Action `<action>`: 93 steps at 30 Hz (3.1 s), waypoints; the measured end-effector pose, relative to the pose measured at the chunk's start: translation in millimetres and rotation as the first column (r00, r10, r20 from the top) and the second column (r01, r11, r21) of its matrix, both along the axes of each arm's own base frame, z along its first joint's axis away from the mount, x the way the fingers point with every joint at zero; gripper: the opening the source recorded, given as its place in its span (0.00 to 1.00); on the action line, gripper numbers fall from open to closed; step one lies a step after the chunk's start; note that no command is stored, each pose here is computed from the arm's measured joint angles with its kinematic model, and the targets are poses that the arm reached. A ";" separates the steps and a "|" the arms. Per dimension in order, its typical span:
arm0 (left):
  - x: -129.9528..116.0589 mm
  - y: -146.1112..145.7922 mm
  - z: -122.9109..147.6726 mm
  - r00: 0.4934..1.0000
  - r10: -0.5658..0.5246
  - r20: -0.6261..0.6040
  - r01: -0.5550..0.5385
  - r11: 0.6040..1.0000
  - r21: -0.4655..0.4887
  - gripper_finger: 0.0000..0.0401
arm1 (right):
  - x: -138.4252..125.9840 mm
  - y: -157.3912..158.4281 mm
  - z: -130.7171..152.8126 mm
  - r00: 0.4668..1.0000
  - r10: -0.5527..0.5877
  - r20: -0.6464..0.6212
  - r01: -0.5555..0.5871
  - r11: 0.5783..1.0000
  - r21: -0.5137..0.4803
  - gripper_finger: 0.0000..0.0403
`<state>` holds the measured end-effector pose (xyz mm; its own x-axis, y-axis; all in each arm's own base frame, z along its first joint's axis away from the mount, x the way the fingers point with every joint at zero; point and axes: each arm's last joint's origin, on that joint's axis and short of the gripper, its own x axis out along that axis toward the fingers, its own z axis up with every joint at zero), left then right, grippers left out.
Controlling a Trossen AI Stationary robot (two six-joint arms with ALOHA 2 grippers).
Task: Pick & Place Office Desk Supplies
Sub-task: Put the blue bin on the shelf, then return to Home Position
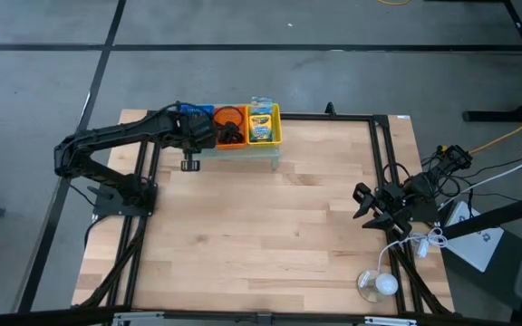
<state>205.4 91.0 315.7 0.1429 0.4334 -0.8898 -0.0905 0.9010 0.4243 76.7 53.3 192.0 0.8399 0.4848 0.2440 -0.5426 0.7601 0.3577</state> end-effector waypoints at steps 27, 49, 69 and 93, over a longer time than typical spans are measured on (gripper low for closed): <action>-3.3 1.5 -0.5 0.998 0.055 -0.013 -0.055 0.998 0.008 0.37 | 0.1 0.0 -0.4 1.000 0.000 -0.004 0.000 1.000 -0.001 0.40; -11.7 -30.0 57.5 0.994 0.058 0.088 -0.050 0.994 -0.095 0.55 | 0.1 0.1 -0.5 1.000 0.000 -0.004 0.000 1.000 -0.003 0.40; 14.9 -238.3 41.9 0.709 -0.164 0.686 0.330 0.937 -0.118 0.49 | -7.5 0.2 17.1 0.956 0.096 0.278 -0.072 0.993 -0.093 0.40; -21.4 -327.2 7.4 0.512 -0.214 0.832 0.190 0.973 0.133 0.49 | -18.1 5.0 22.8 0.784 0.383 0.488 -0.246 0.914 -0.322 0.40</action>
<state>184.0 -236.2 323.1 0.9008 0.3111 -0.3030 -0.2307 0.9339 0.2732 58.6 58.3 214.8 0.4004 0.7974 0.4514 -0.8163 0.5342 -0.2196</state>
